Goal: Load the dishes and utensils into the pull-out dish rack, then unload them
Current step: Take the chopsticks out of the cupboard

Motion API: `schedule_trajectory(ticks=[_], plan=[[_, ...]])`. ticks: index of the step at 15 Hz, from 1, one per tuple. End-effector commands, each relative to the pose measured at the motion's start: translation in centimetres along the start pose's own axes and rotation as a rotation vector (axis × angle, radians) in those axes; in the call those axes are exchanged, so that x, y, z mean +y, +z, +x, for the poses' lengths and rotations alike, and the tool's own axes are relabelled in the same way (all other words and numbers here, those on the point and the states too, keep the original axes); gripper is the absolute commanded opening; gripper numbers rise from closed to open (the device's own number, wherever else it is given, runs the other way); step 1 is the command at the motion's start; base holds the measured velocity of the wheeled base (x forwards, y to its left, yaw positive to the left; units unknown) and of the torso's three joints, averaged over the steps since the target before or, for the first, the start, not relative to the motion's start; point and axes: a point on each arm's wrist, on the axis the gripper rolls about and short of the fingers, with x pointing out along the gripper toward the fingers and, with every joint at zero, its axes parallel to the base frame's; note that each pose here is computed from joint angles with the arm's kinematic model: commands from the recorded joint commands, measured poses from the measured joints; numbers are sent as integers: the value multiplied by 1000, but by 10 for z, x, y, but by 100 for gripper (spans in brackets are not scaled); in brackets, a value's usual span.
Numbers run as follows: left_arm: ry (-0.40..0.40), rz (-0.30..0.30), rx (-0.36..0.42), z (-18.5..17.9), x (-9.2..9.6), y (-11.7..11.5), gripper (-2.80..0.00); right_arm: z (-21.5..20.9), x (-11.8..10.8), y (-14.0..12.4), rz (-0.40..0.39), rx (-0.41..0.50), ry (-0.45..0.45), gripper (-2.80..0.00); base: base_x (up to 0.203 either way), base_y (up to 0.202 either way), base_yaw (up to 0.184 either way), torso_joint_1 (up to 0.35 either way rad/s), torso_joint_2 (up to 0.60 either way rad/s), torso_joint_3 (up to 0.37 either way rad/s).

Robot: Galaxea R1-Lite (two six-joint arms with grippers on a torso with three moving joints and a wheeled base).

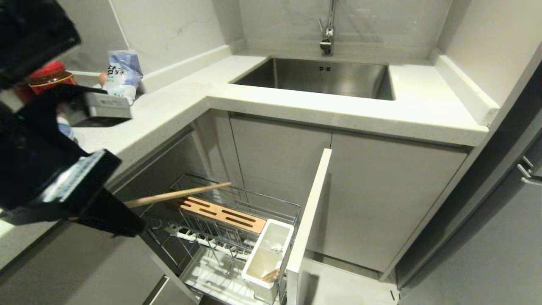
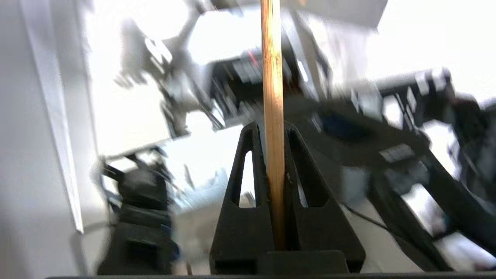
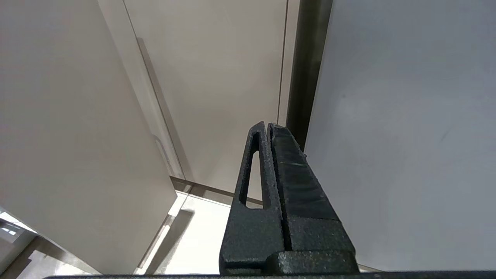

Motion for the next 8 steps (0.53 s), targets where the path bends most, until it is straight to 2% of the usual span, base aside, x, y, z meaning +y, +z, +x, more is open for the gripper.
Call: schedule_trajectory(ticks=[1,5,8], plan=[[75,-34,-224,-39,19,-25,-280,1,0,-7,0,25,0,-280,0,0,0,0,0,0],[227,-182,-550,-70,39,-32,-280,1,0,-7,0,25,0,-280,0,0,0,0,0,0],[389,-310,-692,-84,53,-36,-280,1,0,-7,0,25,0,-280,0,0,0,0,0,0]])
